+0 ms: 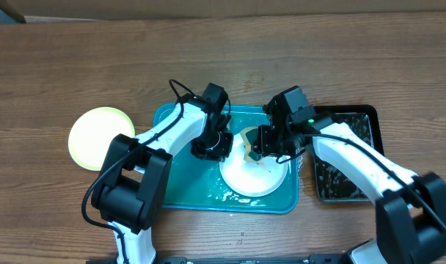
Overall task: Clean dirty plates on tray and stack at the side
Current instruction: 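Grip the dirty white plate rim with left gripper and pull it to tray center, then scrub the white plate with the sponge in right gripper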
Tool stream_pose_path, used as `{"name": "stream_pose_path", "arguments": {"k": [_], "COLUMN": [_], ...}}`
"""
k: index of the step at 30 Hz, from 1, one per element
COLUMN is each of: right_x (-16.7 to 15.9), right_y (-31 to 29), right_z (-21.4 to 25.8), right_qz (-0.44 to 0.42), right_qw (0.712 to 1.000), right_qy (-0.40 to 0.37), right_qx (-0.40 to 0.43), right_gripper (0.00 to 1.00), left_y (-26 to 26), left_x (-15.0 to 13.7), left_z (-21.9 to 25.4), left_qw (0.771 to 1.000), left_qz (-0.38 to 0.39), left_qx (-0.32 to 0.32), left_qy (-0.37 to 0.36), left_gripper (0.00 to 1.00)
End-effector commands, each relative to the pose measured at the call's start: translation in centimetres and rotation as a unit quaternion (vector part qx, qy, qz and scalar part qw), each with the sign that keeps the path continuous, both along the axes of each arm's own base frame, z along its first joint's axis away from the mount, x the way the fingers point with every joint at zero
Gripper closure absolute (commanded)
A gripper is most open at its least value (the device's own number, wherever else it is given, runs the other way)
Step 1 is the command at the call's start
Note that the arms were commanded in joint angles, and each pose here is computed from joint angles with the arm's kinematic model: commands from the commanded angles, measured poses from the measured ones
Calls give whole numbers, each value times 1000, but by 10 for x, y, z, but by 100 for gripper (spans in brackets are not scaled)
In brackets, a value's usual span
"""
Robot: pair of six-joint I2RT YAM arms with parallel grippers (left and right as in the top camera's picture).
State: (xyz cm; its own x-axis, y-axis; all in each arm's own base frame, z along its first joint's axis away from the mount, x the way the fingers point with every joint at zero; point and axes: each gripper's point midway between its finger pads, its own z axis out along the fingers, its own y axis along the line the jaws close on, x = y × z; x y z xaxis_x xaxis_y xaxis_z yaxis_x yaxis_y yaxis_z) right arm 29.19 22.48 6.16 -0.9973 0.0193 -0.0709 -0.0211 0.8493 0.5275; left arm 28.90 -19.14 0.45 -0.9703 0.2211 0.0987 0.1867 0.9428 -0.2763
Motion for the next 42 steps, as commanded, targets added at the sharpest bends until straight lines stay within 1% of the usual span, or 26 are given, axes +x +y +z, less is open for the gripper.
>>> {"name": "stream_pose_path", "arguments": {"k": [1, 4, 7, 13, 17, 21, 29, 42], "right_x": [4, 2, -3, -4, -1, 1, 2, 3], "right_y": [7, 9, 17, 33, 31, 33, 39, 41], "right_z": [-6, -15, -20, -19, -22, -22, -26, -29], "right_qz": [-18, -14, -3, 17, -5, -14, -9, -7], "right_qw": [1000, 1000, 999, 999, 999, 999, 999, 1000], "right_qy": [19, 28, 41, 29, 31, 30, 17, 5], "right_qx": [5, 0, 14, 29, 16, 22, 30, 18], "right_gripper": [96, 96, 96, 96, 96, 96, 96, 96], "left_y": [6, 5, 5, 5, 5, 4, 5, 4], "left_x": [1, 2, 2, 2, 2, 2, 2, 2], "left_z": [-3, -3, -3, -3, -3, -3, -3, -3], "left_qw": [1000, 1000, 1000, 1000, 1000, 1000, 1000, 1000], "left_qz": [-9, -7, -7, -7, -7, -7, -2, 0], "left_qx": [20, 20, 20, 19, 20, 18, 19, 19], "left_qy": [-8, -9, -10, -10, -10, -9, -8, -7], "left_gripper": [96, 96, 96, 96, 96, 96, 96, 96]}}
